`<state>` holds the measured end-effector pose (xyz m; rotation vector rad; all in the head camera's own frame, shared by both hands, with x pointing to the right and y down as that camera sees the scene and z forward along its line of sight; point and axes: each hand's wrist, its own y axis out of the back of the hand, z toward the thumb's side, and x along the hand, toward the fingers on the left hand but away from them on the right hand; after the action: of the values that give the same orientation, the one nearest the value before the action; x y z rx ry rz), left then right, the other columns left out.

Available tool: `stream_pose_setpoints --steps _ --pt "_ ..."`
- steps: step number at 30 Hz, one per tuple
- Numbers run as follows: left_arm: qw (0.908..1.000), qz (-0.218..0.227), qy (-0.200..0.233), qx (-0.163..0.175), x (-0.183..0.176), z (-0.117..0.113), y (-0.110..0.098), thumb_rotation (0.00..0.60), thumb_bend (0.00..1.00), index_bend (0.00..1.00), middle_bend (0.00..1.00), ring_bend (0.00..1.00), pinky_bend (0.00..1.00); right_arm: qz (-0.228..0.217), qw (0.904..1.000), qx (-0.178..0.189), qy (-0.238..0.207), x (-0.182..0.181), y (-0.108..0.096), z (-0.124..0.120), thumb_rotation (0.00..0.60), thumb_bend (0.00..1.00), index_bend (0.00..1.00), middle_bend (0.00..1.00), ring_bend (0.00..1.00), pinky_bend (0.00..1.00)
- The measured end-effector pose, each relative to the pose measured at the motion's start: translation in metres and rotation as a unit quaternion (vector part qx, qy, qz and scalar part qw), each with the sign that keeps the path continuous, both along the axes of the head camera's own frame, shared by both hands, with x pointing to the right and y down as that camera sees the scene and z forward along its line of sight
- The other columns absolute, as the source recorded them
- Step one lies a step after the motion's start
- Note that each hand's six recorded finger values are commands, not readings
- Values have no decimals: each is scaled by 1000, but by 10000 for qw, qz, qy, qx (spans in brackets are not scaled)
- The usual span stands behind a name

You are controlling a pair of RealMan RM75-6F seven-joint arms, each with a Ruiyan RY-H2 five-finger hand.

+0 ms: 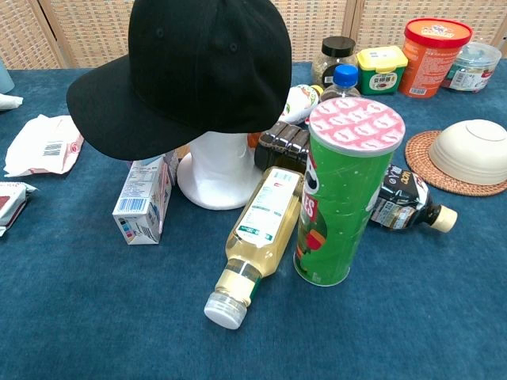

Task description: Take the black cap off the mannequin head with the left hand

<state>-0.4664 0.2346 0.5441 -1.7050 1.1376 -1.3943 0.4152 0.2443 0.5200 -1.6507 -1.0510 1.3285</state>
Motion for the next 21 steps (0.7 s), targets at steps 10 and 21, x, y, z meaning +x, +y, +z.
stream_pose_setpoints --steps 10,21 --pt "10000 28 -29 12 1 2 0 600 85 0 0 0 23 -6 10000 -14 -12 1 0 0 600 116 163 0 0 0" --pt "9955 681 65 660 10 11 -13 600 91 0 0 0 24 24 10000 -2 -30 3 0 -2 600 115 163 0 0 0"
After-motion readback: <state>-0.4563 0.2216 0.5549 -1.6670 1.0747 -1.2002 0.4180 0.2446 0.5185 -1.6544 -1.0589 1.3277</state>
